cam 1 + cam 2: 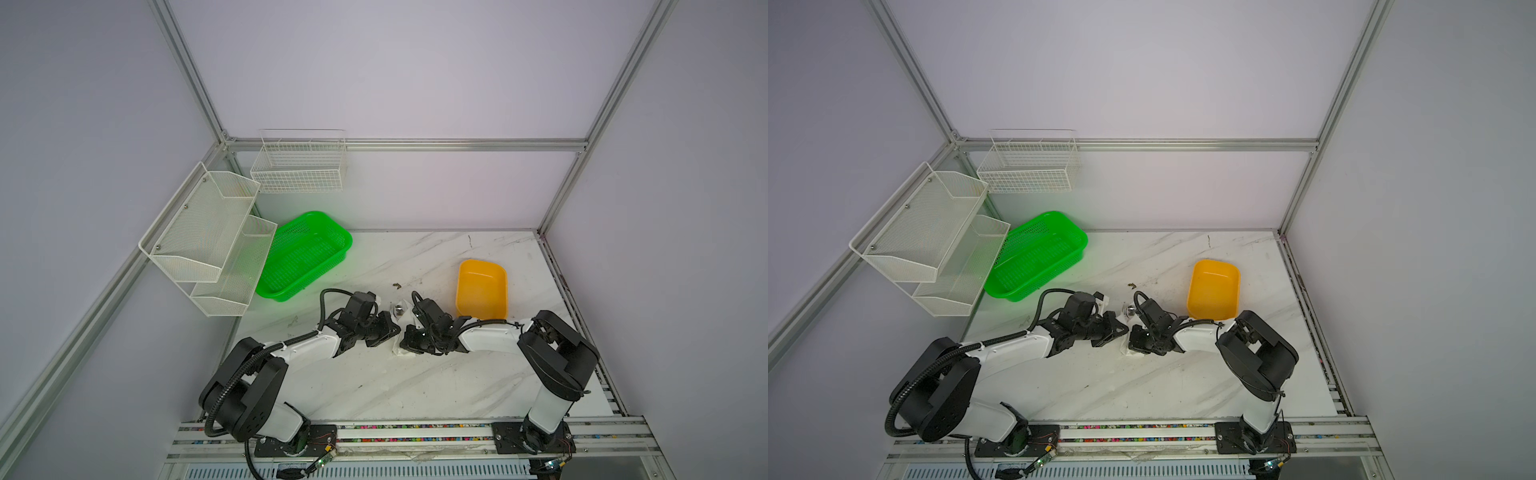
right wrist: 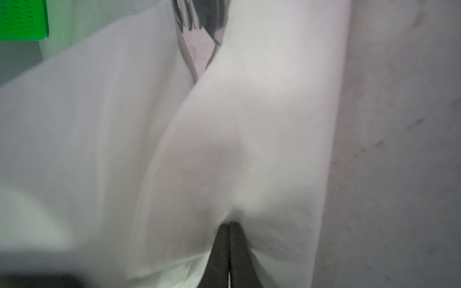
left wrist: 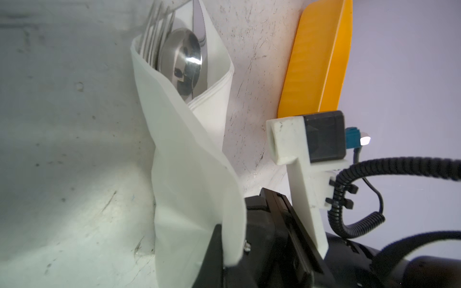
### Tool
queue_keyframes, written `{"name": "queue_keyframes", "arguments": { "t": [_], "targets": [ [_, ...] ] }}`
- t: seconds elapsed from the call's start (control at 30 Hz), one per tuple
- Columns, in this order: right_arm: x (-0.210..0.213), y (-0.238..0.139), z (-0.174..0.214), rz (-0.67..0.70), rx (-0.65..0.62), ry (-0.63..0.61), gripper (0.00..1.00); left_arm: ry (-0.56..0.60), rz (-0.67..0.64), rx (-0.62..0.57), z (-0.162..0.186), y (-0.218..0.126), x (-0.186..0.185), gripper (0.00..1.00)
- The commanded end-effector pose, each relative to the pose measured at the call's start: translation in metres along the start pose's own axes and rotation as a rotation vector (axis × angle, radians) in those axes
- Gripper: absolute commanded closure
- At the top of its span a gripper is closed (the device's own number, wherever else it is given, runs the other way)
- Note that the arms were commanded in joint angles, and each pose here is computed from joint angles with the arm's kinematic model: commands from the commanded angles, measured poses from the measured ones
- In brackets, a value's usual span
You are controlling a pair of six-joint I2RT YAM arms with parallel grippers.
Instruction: Place the utensils on the paper napkin and roll it up
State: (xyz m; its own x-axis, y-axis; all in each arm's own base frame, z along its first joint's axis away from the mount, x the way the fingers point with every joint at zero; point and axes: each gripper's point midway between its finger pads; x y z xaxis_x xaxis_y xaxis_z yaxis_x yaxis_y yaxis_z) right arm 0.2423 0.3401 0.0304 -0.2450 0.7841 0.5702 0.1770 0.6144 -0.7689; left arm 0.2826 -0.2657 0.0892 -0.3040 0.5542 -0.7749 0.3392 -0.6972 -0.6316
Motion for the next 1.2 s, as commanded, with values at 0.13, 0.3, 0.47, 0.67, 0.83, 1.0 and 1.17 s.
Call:
{"name": "queue_keyframes", "arguments": {
  "t": [0.13, 0.3, 0.47, 0.67, 0.83, 1.0, 1.17],
  "targets": [
    [-0.003, -0.004, 0.005, -0.011, -0.018, 0.02, 0.93, 0.08, 0.073, 0.004, -0.001, 0.009, -0.053, 0.93],
    [-0.002, -0.015, 0.001, -0.016, -0.054, 0.027, 0.93, 0.078, 0.058, 0.03, 0.003, 0.02, -0.051, 0.93],
    [-0.005, -0.025, 0.004, -0.014, -0.075, 0.042, 0.92, 0.08, 0.049, 0.038, 0.004, 0.025, -0.05, 0.93],
    [-0.011, -0.029, 0.006, -0.001, -0.092, 0.053, 0.92, 0.084, 0.049, 0.047, 0.005, 0.027, -0.051, 0.94],
    [-0.017, -0.018, 0.012, -0.001, -0.065, 0.054, 0.93, 0.094, 0.061, 0.054, 0.007, 0.028, -0.057, 0.94],
    [-0.024, -0.014, 0.017, 0.015, -0.053, 0.057, 0.94, 0.105, 0.072, 0.075, 0.012, 0.032, -0.065, 0.94],
    [-0.03, -0.012, 0.023, 0.028, -0.038, 0.059, 0.94, 0.122, 0.078, 0.109, 0.021, 0.041, -0.072, 0.94]
  ]
}}
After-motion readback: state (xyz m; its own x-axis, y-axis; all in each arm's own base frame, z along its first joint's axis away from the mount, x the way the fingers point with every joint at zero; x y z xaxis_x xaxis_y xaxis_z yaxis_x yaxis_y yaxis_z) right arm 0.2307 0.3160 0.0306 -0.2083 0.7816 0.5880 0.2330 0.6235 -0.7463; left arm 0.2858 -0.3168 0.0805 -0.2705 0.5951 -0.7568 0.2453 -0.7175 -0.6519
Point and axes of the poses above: each gripper's point midway between its finger pads, its own y axis out along the fingers, its own x axis along the line the jaws close on, z = x × y, and after that the axes turned 13 degrees about -y, right-handed
